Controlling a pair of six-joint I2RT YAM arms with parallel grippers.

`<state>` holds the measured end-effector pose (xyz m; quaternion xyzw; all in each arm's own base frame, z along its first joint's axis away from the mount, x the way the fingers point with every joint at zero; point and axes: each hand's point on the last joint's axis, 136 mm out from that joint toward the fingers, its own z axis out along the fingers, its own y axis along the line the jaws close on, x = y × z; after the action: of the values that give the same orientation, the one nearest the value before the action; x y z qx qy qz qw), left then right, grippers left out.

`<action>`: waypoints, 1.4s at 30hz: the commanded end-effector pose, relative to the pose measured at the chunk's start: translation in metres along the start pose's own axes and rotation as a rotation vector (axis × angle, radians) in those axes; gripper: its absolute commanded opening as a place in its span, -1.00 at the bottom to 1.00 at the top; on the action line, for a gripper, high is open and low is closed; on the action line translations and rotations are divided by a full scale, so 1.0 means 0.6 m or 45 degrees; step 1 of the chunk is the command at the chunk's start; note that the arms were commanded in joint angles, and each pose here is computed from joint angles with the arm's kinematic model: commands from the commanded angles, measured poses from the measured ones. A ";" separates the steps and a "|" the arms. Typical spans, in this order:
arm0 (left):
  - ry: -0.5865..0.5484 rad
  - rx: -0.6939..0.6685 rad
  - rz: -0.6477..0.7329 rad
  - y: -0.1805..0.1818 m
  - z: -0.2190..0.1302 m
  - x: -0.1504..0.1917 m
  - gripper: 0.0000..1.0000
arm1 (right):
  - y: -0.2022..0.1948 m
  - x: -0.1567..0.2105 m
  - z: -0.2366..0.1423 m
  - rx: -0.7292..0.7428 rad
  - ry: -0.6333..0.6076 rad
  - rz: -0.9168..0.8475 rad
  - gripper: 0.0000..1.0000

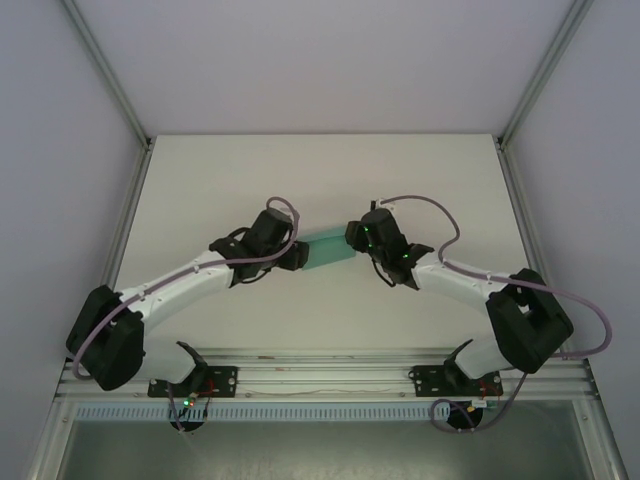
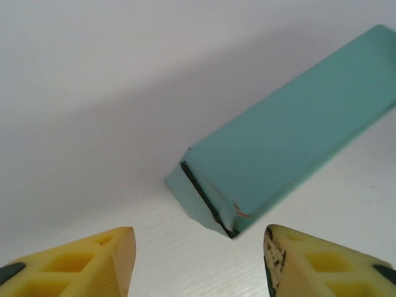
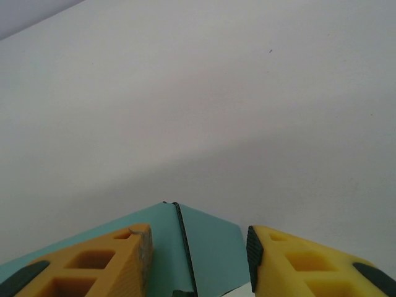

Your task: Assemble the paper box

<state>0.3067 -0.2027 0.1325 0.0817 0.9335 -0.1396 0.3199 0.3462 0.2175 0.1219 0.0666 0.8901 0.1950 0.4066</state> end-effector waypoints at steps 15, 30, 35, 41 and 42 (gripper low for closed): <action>0.032 0.129 -0.322 0.035 0.044 -0.009 0.34 | -0.099 0.133 0.017 0.232 0.303 -0.047 -0.15; 0.206 0.113 -0.497 0.087 0.113 0.186 -0.92 | -0.144 0.241 0.035 0.126 0.374 0.010 -0.75; 0.276 0.125 -0.493 0.088 0.129 0.223 -1.00 | -0.152 0.256 0.031 0.097 0.379 -0.021 -0.86; 0.251 0.082 -0.450 0.091 0.117 0.205 -1.00 | -0.129 0.234 0.035 0.068 0.369 -0.030 -0.97; 0.237 0.081 -0.440 0.089 0.113 0.195 -1.00 | -0.121 0.224 0.033 0.059 0.356 -0.031 -0.96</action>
<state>0.3408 -0.2037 0.1023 -0.0437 0.8589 -0.3425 0.3782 0.3482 0.2267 0.1069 0.0872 0.8221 0.3069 0.4715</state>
